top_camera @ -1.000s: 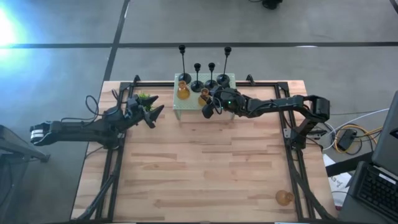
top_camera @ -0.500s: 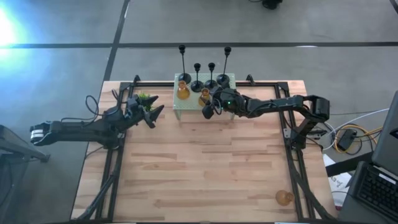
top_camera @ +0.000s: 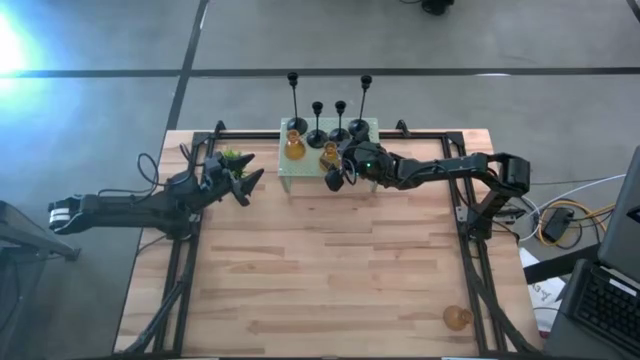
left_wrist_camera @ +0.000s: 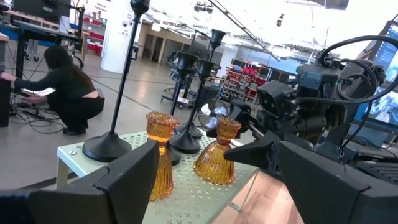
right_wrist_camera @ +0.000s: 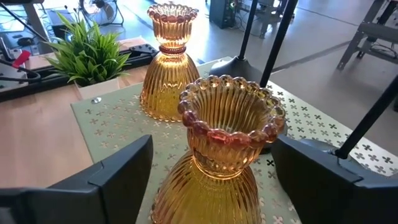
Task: Pick & Place candle stick holders
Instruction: Put the orange glass candle holder on the shelf aligned with the other orange glass candle holders
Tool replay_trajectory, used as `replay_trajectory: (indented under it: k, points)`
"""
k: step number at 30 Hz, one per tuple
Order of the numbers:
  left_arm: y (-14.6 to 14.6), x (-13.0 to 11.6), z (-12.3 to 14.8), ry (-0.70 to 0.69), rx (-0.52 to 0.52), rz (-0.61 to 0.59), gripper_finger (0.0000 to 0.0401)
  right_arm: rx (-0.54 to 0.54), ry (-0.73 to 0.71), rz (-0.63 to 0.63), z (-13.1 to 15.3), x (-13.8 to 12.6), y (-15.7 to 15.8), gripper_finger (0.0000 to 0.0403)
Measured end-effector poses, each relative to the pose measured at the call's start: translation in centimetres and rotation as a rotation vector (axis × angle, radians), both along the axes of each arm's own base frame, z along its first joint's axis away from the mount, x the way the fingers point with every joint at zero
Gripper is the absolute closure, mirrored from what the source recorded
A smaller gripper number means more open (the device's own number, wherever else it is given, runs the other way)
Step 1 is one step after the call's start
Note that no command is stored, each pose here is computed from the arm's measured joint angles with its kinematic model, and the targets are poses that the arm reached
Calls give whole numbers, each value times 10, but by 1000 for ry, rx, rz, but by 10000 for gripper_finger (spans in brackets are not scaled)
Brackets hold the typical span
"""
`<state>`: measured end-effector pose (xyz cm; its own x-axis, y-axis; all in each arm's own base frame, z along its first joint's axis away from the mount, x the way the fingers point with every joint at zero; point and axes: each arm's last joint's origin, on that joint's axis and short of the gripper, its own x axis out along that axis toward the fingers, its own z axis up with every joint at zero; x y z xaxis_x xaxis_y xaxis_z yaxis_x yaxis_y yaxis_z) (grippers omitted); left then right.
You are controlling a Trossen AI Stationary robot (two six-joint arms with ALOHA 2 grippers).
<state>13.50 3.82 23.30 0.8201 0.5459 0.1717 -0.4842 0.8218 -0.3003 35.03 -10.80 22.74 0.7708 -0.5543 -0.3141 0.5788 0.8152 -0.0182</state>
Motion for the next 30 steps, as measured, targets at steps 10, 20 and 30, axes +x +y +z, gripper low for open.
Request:
replay_trajectory:
  k: [10, 20, 30]
  points:
    - [0, 0, 0, 0, 0, 0, 75, -10, 1, 4, 2, 0, 0, 67]
    - [0, 0, 0, 0, 0, 0, 75, 12, 46, 1, 5, -6, 2, 83]
    - [0, 0, 0, 0, 0, -1, 75, 23, 76, 6, 17, -16, 7, 89]
